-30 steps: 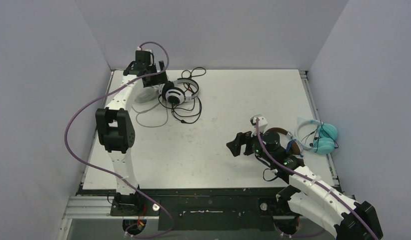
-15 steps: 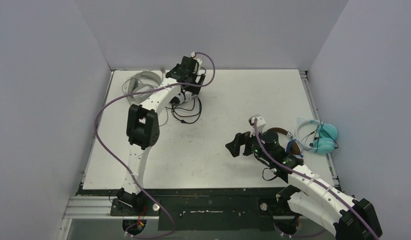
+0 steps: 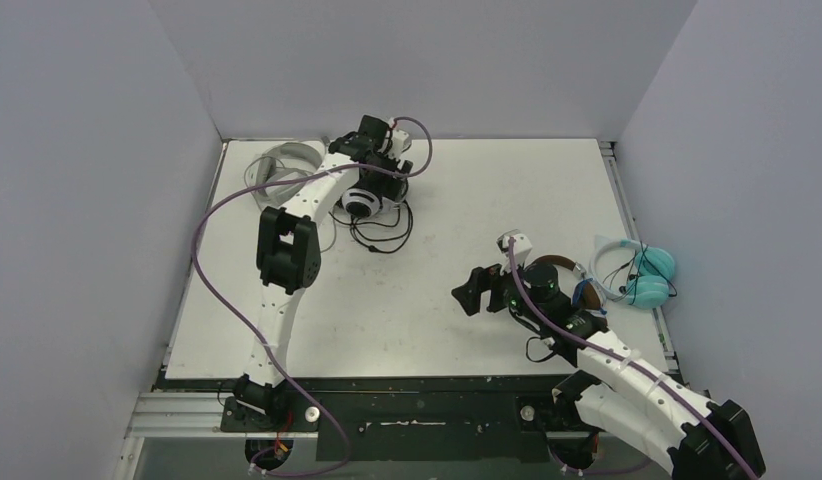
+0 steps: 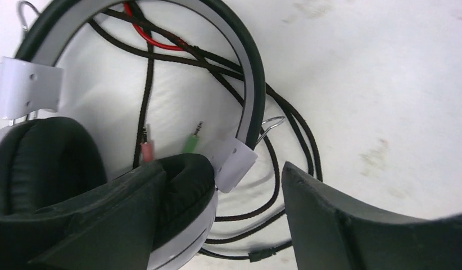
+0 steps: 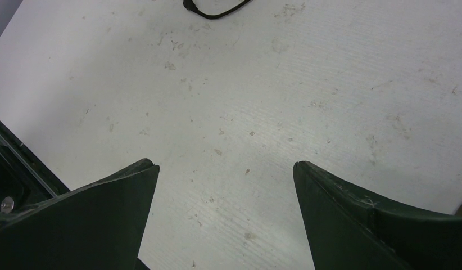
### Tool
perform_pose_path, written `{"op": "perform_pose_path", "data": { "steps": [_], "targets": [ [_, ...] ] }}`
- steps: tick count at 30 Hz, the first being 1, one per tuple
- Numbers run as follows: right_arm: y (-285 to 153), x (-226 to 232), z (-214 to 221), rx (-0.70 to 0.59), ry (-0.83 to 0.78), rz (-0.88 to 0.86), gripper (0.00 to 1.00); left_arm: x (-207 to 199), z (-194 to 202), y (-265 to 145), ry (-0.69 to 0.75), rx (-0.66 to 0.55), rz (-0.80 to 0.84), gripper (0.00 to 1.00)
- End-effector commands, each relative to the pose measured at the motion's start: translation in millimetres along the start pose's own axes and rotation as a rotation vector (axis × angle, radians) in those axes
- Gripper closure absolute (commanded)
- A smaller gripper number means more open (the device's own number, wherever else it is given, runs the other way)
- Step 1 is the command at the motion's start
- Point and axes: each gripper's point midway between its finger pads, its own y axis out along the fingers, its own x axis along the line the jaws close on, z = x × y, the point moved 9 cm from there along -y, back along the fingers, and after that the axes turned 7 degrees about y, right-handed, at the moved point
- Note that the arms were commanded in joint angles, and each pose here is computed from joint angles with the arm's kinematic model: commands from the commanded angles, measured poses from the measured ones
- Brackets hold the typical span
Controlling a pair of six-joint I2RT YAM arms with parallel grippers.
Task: Wrap the headphones
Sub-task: Move the headphones to the center of the board.
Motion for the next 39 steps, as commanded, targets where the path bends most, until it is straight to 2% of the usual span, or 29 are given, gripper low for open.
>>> {"op": "perform_pose_path", "data": {
  "steps": [1, 5, 8, 11, 17, 20, 23, 28, 32, 35, 37, 39],
  "targets": [
    [-7, 12, -23, -0.075, -0.033, -0.036, 0.06, -50, 24, -15, -0.106, 0.151, 0.426, 0.36],
    [-10, 15, -29, -0.096, -0.038, -0.032, 0.06, -81, 59, -23, -0.139, 0.345, 0.566, 0.6],
    [-12, 14, -29, -0.09, -0.03, -0.018, 0.06, -116, 73, -46, -0.053, 0.344, 0.566, 0.6],
    [-14, 11, -30, -0.111, 0.001, 0.031, 0.06, -148, 81, -78, -0.028, 0.301, 0.613, 0.6],
    [-2, -7, -27, -0.116, 0.14, 0.249, 0.08, -161, 78, -133, -0.057, 0.135, 0.57, 0.57],
    [8, -7, -28, -0.086, 0.193, 0.288, 0.1, -154, 69, -159, -0.068, 0.004, 0.521, 0.53],
    [13, -3, -28, -0.078, 0.217, 0.256, 0.13, -144, 67, -179, -0.073, -0.1, 0.43, 0.5],
    [21, -3, -23, -0.075, 0.301, 0.31, 0.17, -121, 80, -189, -0.1, -0.165, 0.214, 0.43],
    [33, 8, -13, -0.045, 0.286, 0.378, 0.18, -113, 94, -190, -0.129, -0.187, 0.123, 0.36],
    [42, 20, -7, -0.037, 0.279, 0.377, 0.19, -102, 103, -193, -0.184, -0.198, -0.01, 0.32],
    [48, 30, -2, -0.035, 0.279, 0.395, 0.21, -93, 109, -199, -0.229, -0.218, -0.098, 0.22],
    [54, 38, 3, -0.034, 0.287, 0.429, 0.26, -85, 115, -207, -0.28, -0.253, -0.16, 0.07]
  ]
}}
